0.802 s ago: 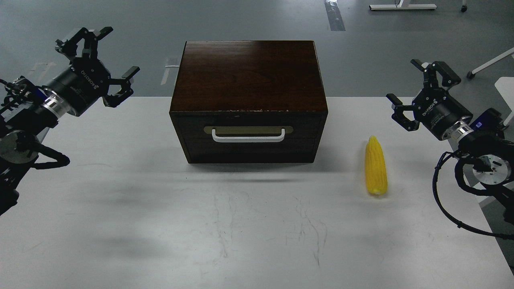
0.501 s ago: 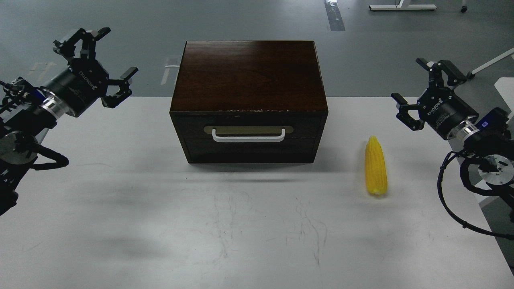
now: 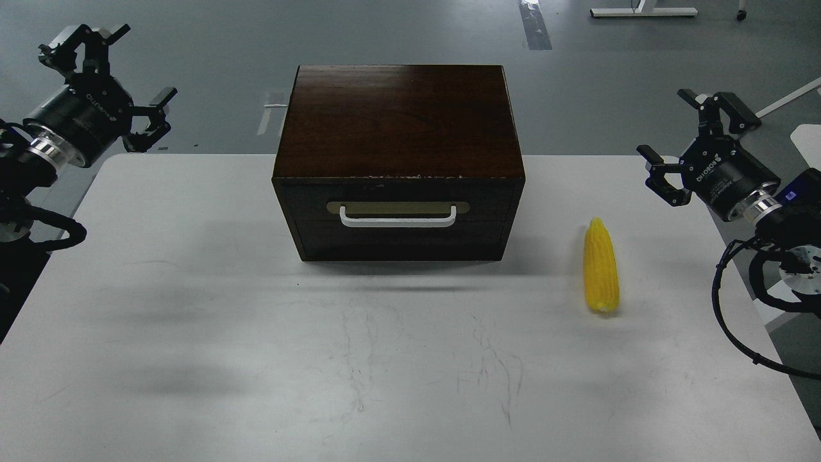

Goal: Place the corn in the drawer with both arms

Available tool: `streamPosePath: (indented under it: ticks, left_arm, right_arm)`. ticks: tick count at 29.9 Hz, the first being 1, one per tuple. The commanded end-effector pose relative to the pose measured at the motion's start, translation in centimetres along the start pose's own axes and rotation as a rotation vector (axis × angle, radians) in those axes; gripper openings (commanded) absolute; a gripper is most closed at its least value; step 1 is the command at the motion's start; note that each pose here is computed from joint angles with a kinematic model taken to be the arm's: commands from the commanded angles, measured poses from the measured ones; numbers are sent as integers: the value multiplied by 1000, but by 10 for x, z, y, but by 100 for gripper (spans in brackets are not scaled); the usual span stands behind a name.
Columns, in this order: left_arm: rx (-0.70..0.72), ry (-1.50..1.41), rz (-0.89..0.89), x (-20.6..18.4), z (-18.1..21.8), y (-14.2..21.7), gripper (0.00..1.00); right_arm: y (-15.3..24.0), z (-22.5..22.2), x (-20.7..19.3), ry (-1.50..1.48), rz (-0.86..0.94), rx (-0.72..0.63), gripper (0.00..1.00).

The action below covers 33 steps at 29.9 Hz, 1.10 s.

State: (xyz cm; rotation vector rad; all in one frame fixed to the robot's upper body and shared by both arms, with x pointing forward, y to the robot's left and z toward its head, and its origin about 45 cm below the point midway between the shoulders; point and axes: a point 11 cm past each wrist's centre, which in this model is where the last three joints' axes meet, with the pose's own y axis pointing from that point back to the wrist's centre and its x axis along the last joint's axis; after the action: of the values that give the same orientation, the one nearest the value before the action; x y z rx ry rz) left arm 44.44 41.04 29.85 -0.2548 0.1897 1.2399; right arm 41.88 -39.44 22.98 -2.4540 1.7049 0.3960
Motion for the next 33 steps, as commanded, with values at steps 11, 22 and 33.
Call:
streamPosePath:
  ticks: [11, 22, 33]
  left_arm:
    - [2, -294, -231, -55, 19, -10, 98]
    - [-64, -1038, -678, -187, 59, -30, 98]
    - [-79, -1592, -1214, -291, -2, -10, 98]
  right_arm:
    - [3, -4, 4, 10, 8, 2, 100]
    - [3, -4, 4, 10, 6, 1, 100]
    - [3, -6, 4, 12, 8, 5, 100]
